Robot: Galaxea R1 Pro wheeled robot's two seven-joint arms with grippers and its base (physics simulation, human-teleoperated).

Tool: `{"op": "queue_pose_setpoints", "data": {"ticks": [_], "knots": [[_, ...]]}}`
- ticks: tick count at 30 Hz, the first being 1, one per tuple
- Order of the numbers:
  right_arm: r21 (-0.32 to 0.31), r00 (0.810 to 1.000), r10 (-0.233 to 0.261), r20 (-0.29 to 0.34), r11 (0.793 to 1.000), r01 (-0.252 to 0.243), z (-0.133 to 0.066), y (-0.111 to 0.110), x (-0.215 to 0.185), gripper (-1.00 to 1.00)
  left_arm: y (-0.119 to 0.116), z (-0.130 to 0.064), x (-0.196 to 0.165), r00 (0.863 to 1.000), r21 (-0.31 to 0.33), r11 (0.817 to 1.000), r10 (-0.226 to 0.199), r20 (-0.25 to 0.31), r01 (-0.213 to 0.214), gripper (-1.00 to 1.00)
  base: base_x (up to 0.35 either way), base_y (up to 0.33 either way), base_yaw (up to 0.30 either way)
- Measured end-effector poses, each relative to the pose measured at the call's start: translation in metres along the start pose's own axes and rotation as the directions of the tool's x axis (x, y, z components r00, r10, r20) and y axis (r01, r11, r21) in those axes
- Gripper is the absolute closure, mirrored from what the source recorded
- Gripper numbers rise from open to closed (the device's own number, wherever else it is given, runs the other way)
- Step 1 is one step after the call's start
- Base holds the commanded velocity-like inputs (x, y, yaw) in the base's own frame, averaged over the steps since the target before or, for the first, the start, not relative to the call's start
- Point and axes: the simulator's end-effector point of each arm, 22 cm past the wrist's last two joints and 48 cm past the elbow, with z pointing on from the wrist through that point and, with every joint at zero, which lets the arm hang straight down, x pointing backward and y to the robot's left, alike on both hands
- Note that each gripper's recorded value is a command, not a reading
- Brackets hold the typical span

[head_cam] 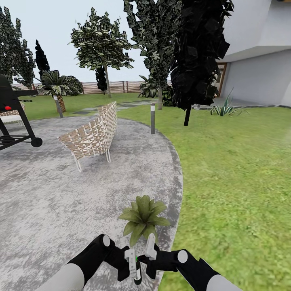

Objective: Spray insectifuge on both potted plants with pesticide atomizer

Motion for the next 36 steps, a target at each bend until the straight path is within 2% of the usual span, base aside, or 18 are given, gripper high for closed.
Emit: {"op": "queue_pose_setpoints", "data": {"ticks": [6,11,19,20,24,27,30,32,34,36], "knots": [[0.000,1.000,0.000,-0.001,1.000,0.000,0.000,0.000,0.000,1.00,0.000,-0.001,0.003,1.000,0.000,1.000,-0.001,-0.006,0.001,1.00,0.000,0.000,0.000],[0.000,1.000,0.000,0.000,1.000,0.000,0.000,0.000,0.000,1.00,0.001,-0.005,0.026,0.999,-0.005,1.000,-0.014,-0.047,0.013,1.00,0.000,0.000,0.000],[0.004,1.000,0.003,-0.006,1.000,-0.003,-0.002,-0.001,0.004,1.00,0.018,-0.050,0.121,0.983,-0.064,0.995,-0.086,-0.164,0.076,1.00,0.000,0.000,0.000],[0.006,1.000,0.003,-0.009,1.000,-0.003,-0.003,-0.002,0.006,-1.00,0.020,-0.055,0.129,0.980,-0.070,0.994,-0.093,-0.174,0.082,1.00,0.000,0.000,0.000],[0.008,0.999,0.018,-0.029,1.000,-0.018,-0.007,-0.001,0.019,-1.00,0.024,-0.072,0.158,0.971,-0.093,0.990,-0.119,-0.207,0.101,1.00,0.000,0.000,0.000],[0.017,0.999,0.024,-0.040,1.000,-0.023,-0.010,-0.004,0.025,-1.00,0.029,-0.079,0.166,0.969,-0.121,0.986,-0.134,-0.210,0.110,1.00,0.000,0.000,0.000],[0.137,0.997,0.036,-0.071,0.990,-0.026,-0.023,-0.033,0.045,-1.00,0.044,-0.080,0.171,0.967,-0.194,0.975,-0.148,-0.206,0.108,1.00,0.000,0.000,0.000],[0.225,0.990,0.076,-0.121,0.973,-0.047,-0.035,-0.046,0.075,-1.00,0.048,-0.077,0.172,0.966,-0.232,0.964,-0.178,-0.186,0.132,1.00,0.000,0.000,0.000],[0.305,0.971,0.142,-0.192,0.949,-0.078,-0.052,-0.047,0.121,-1.00,0.052,-0.072,0.173,0.959,-0.279,0.935,-0.261,-0.114,0.221,1.00,0.000,0.000,0.000],[0.371,0.967,0.180,-0.181,0.923,-0.102,-0.062,-0.055,0.133,-1.00,0.056,-0.072,0.169,0.951,-0.301,0.915,-0.302,-0.063,0.270,1.00,0.000,0.000,0.000]]}}
